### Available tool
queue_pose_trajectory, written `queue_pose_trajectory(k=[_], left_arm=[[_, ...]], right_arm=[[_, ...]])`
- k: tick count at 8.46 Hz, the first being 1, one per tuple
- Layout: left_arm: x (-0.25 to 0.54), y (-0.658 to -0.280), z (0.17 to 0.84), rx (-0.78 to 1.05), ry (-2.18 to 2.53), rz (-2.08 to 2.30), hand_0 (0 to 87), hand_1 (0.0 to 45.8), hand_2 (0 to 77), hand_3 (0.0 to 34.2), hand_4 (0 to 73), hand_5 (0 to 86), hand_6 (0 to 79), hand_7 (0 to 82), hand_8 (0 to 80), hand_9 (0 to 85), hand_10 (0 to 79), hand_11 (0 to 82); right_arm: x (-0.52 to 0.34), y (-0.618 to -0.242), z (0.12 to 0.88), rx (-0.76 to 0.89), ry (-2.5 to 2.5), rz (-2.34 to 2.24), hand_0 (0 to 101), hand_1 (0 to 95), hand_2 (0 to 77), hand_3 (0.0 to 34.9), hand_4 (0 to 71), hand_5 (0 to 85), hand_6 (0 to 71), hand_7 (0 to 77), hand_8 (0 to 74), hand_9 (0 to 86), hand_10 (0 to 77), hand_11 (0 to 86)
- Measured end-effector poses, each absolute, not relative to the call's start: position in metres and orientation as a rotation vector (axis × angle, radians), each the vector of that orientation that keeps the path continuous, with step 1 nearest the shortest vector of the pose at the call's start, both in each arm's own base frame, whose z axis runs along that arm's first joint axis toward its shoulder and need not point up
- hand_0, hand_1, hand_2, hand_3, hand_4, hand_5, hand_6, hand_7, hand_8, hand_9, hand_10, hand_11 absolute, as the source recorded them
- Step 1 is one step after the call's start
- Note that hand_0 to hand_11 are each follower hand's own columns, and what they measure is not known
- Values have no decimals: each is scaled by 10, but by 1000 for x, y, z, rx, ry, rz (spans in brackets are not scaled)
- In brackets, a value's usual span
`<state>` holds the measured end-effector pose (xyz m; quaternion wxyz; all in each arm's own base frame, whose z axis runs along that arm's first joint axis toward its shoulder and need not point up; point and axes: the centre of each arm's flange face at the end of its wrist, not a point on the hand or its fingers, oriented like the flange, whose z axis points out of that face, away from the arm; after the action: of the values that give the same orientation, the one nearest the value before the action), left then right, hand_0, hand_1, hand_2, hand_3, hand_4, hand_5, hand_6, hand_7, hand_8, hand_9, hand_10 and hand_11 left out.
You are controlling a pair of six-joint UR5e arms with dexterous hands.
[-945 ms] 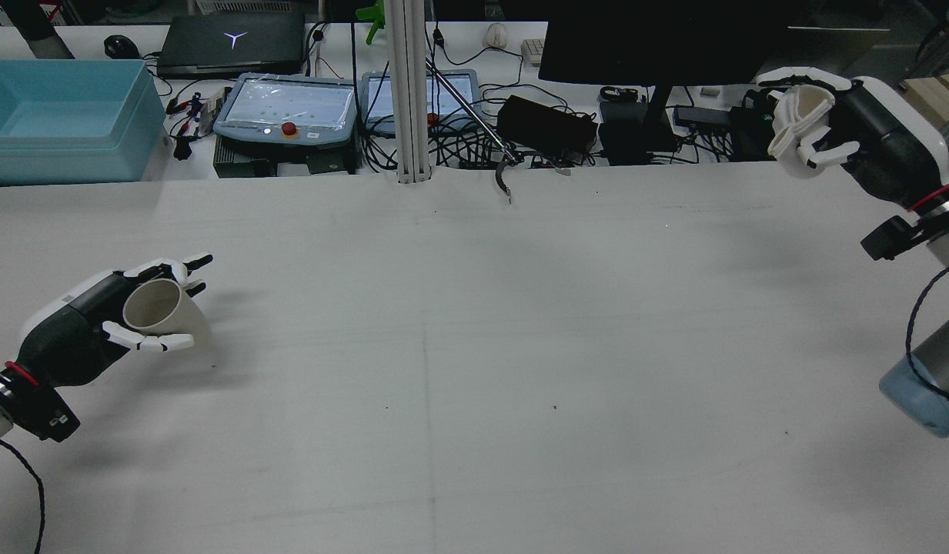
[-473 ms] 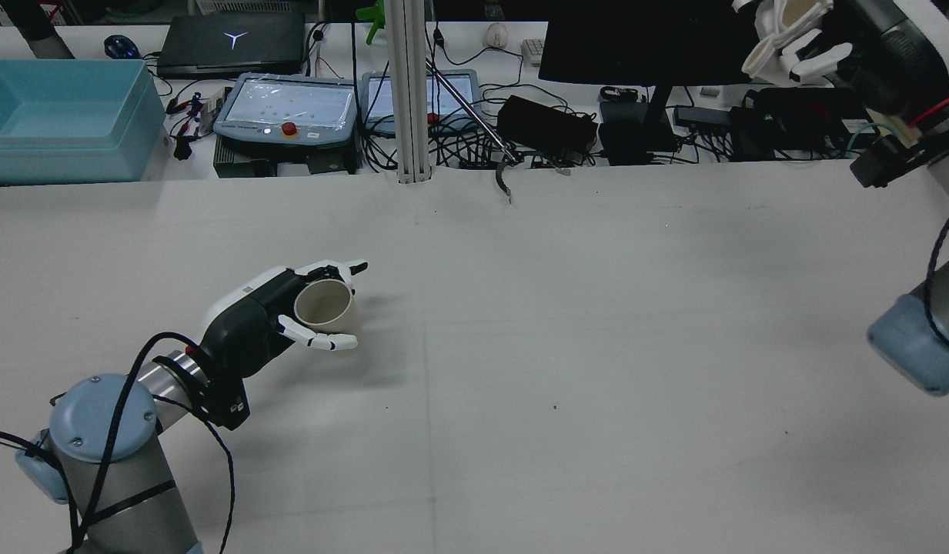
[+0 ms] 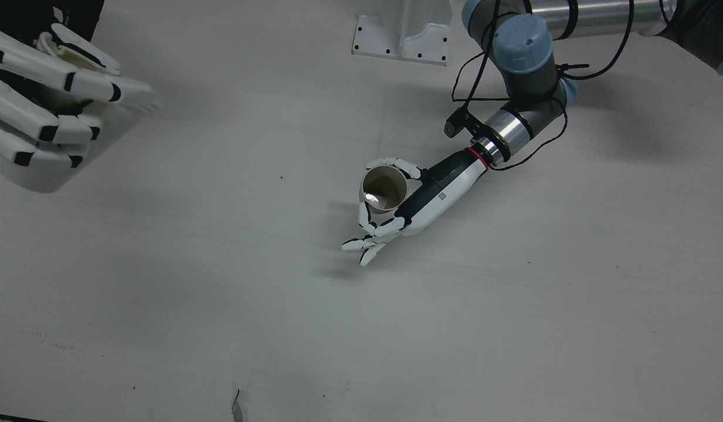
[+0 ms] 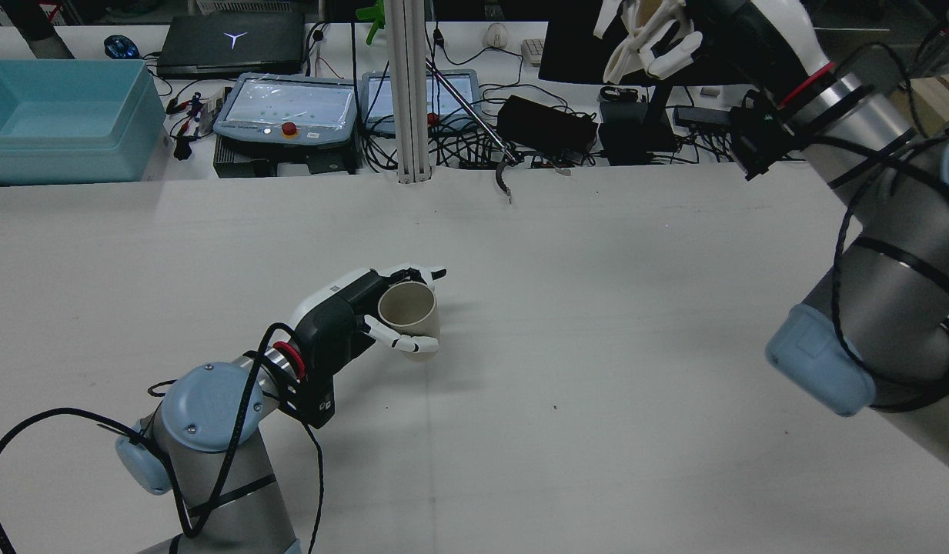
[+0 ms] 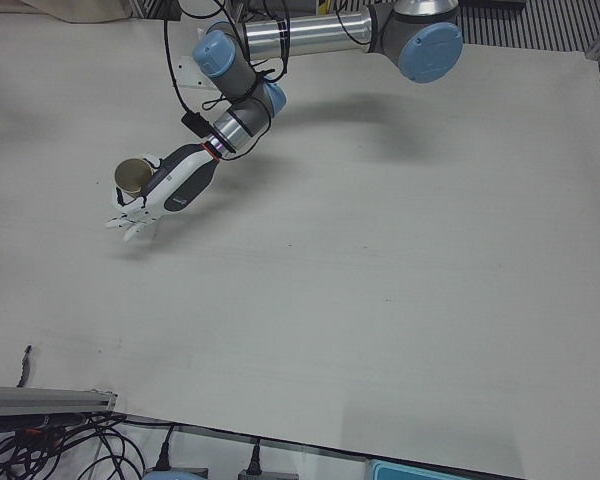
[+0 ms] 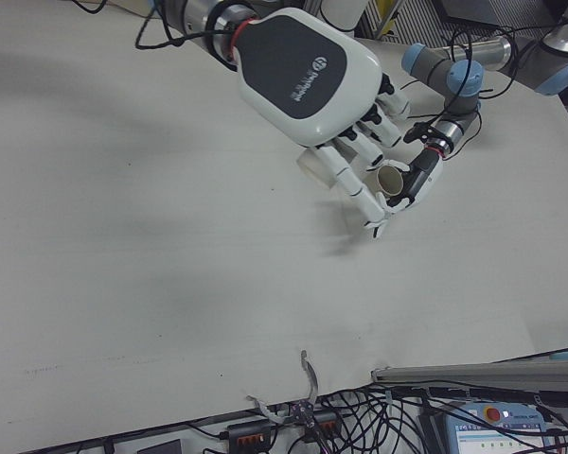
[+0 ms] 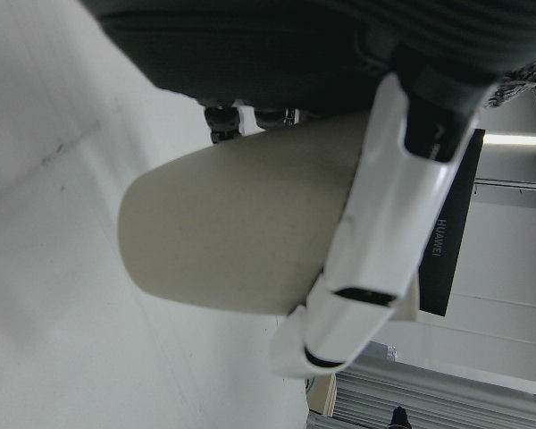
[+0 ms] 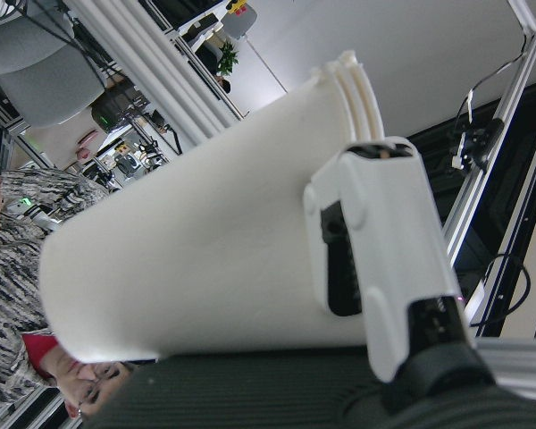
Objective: Pour water
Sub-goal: 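Tilt the white cup with the right hand over the beige cup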
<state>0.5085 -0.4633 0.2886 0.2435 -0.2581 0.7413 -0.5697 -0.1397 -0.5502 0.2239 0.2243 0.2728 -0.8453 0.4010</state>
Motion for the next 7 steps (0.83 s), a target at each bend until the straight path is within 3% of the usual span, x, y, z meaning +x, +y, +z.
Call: queue_pose_trajectory(k=[3, 7], left_arm=[[518, -466, 249, -729, 2053, -1537, 805, 311, 256, 0, 224, 600, 147, 136, 27, 5, 54, 120], [520, -467, 215, -746, 2082, -1519, 803, 311, 256, 0, 229, 600, 147, 147, 38, 11, 54, 131]], right_arm=[[-252, -511, 204, 820, -2243, 956, 800, 305, 774, 124, 693, 240, 638, 595, 436, 595, 11, 38], [-356, -462, 233, 910, -2059, 900, 804, 284, 774, 124, 693, 240, 627, 595, 393, 535, 0, 11]])
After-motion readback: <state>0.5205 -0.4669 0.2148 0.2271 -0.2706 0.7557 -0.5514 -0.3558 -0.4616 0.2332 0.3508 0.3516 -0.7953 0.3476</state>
